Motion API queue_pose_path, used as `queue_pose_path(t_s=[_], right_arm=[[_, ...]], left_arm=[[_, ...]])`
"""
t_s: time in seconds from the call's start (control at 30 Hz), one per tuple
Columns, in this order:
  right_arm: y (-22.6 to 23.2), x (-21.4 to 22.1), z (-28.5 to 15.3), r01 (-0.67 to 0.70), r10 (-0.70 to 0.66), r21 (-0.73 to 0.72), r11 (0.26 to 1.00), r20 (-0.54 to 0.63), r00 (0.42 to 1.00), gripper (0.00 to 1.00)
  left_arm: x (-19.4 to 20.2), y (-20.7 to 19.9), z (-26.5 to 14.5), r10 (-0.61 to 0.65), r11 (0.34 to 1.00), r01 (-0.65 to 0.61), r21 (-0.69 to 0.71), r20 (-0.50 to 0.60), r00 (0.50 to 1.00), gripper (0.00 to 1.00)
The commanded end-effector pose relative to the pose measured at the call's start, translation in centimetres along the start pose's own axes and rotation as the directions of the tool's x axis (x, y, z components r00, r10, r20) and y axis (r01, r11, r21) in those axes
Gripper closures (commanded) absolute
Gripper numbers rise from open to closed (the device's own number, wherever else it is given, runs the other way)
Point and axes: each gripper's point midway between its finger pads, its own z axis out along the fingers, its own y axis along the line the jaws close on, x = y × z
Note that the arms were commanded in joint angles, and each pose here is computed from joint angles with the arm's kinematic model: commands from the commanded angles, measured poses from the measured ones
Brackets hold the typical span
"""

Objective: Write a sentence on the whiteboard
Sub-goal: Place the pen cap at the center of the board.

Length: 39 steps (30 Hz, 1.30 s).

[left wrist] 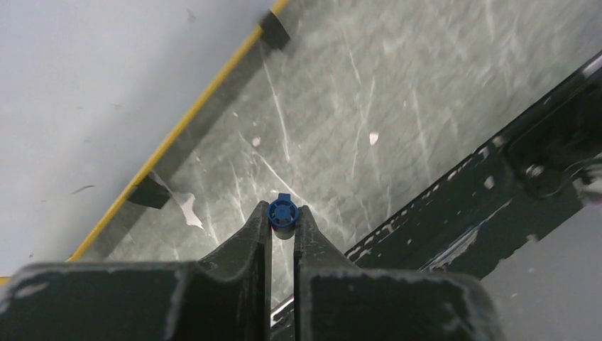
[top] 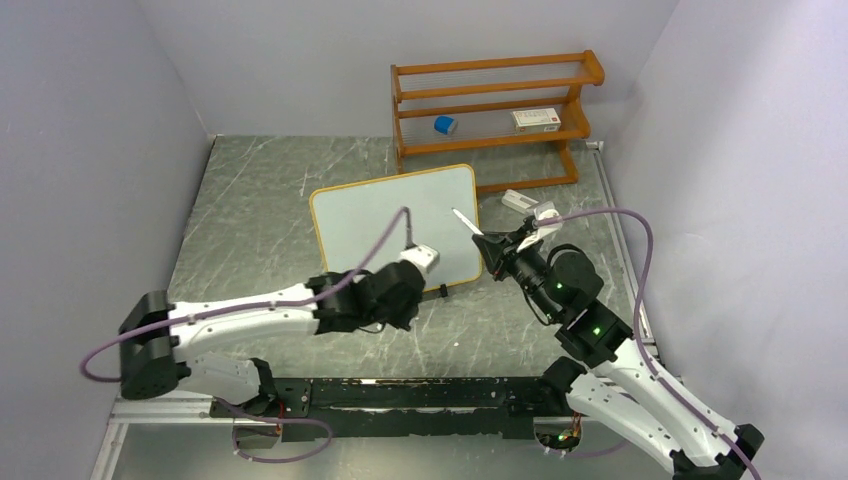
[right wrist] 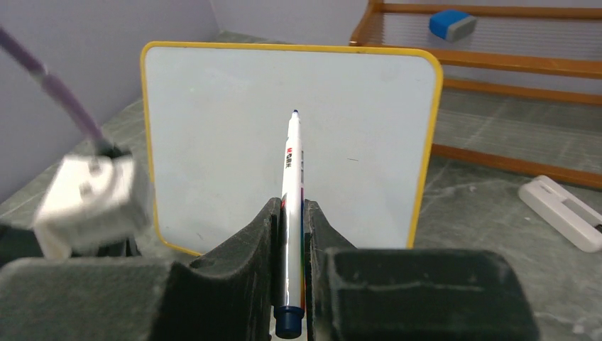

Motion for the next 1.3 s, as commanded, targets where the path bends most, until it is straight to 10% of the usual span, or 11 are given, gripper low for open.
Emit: queue_pose_path(t_s=[0.0, 0.5, 1.27], right_arm=[[-1.6, -1.3, -0.9, 0.038, -0.041, 0.082, 0.996, 0.028, 0.999, 1.0], [-2.2, -1.1, -1.3, 0.046, -0.049, 0.109, 0.993, 0.032, 0.998, 1.0], [-2.1, -0.7, -1.2, 0.041, -0.044, 0.104, 0.994, 0.025, 0.999, 1.0]], left_arm=[[2.1, -1.3, 0.9, 0.171, 0.982, -0.177, -0.066, -0.085, 0.982, 0.95], [8.0, -1.7, 4.1, 0.324, 0.925, -0.37, -0.081, -0.336, 0.884, 0.93], [10.2, -1.2, 5.2, 0.336, 0.914, -0.4, -0.07, -0.424, 0.841, 0.69]])
